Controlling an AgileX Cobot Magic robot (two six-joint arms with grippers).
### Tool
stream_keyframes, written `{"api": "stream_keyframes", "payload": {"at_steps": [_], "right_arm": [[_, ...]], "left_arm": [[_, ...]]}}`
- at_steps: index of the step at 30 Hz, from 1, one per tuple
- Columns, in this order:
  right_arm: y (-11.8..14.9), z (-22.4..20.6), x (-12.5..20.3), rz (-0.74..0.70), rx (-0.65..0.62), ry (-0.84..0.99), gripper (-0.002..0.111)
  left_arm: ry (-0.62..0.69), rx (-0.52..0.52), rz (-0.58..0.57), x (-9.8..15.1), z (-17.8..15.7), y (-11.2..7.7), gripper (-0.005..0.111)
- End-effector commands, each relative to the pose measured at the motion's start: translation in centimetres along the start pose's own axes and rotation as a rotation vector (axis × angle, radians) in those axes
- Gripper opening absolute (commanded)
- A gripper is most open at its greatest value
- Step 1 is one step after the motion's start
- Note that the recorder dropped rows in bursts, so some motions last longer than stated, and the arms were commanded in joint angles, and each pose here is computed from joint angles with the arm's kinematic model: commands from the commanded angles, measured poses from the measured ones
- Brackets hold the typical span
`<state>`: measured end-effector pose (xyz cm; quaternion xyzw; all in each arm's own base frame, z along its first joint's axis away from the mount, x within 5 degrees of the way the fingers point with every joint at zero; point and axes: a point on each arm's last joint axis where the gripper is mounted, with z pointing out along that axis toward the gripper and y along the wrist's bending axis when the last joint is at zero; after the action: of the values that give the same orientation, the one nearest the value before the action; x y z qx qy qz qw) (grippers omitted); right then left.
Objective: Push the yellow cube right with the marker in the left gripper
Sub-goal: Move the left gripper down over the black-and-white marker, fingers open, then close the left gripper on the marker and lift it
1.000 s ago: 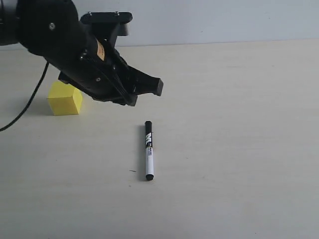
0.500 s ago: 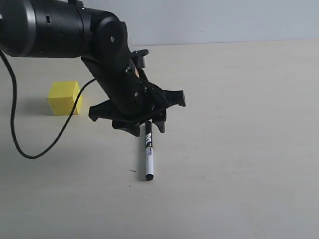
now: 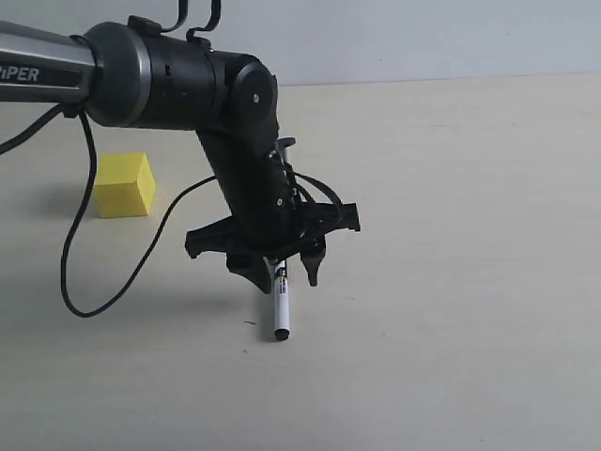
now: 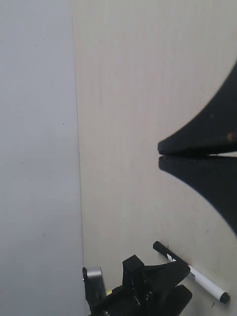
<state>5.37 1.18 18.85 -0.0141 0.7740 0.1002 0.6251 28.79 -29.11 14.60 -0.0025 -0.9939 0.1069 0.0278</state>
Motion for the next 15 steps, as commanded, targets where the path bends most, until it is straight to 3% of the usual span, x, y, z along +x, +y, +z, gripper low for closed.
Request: {"api": "stream_keyframes", "payload": {"at_steps": [1,15], "right_arm": [[0.0,0.0,0.1,-0.005,0.0,-0.007,0.0],[0.0,0.0,0.1,-0.005,0.0,-0.007,0.0]], "left_arm": [[-0.007,-0.003,-0.01,-0.5,0.3,-0.4,0.051],[-0.028,-0.067,-0.011,-1.2,1.8,0.2,0.051]]}}
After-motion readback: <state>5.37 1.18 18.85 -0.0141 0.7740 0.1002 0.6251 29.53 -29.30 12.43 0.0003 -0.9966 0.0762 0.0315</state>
